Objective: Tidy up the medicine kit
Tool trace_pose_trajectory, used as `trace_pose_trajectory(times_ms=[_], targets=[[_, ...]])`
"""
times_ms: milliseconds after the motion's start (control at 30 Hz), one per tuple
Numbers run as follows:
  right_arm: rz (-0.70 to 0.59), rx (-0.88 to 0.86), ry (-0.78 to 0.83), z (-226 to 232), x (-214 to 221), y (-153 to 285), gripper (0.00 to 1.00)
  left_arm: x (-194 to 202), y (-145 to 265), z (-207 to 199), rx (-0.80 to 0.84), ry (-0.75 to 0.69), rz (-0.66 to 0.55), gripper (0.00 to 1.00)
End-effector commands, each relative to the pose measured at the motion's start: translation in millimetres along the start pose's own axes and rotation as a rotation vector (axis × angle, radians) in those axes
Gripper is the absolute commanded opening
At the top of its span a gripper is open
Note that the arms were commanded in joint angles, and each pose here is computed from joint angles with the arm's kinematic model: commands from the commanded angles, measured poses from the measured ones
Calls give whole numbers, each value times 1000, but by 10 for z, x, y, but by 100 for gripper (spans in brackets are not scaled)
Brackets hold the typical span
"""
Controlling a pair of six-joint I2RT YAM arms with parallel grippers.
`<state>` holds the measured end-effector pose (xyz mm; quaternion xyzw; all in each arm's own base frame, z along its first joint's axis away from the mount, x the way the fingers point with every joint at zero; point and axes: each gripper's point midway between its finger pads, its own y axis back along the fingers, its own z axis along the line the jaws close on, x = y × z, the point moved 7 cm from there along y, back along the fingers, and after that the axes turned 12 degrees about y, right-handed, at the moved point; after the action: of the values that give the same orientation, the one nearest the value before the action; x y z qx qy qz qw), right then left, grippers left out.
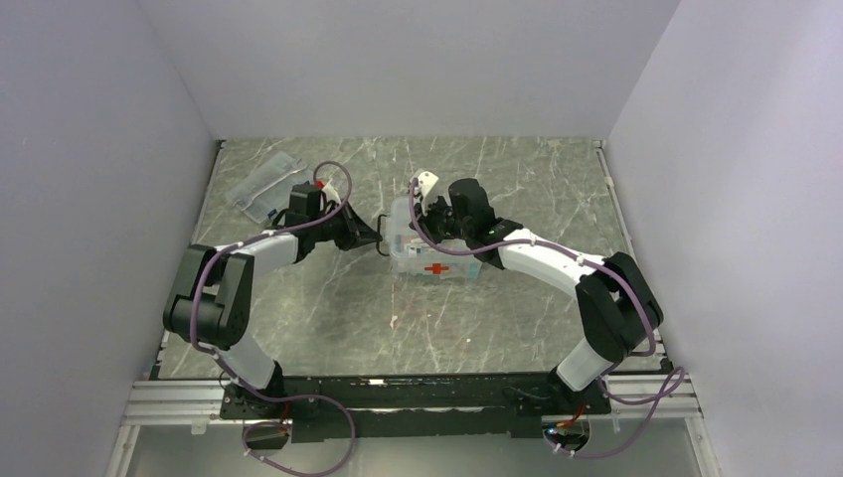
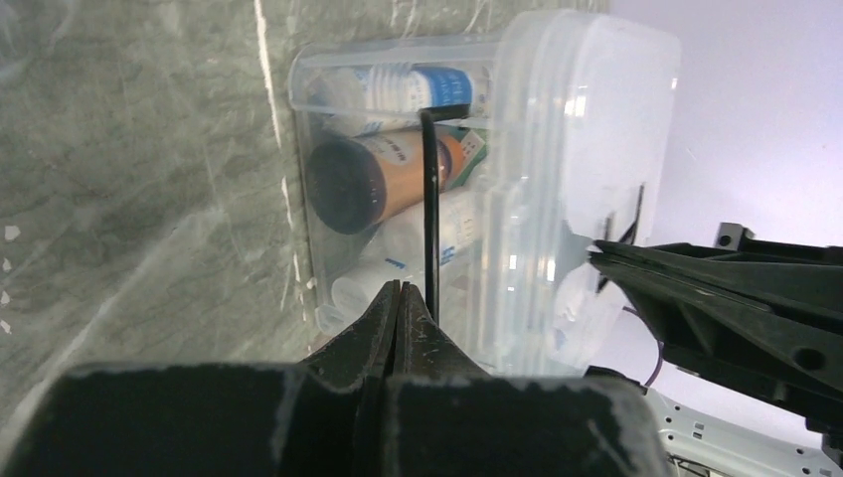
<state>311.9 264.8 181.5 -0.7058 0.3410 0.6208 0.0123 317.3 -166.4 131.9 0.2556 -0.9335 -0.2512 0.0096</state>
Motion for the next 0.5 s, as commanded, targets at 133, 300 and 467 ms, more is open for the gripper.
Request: trace_pose_trajectory(times_ms=[133,300,467], targets=[[93,-34,-51,131,243,56,0,-94,154,-427,53,-128,-55,0],[95,-32,-56,139,263,68,0,-84,190,-535,52,-154,-65,0],[96,-33,-60,158,283,79,0,-48,172,-616,45,-179,-60,0]])
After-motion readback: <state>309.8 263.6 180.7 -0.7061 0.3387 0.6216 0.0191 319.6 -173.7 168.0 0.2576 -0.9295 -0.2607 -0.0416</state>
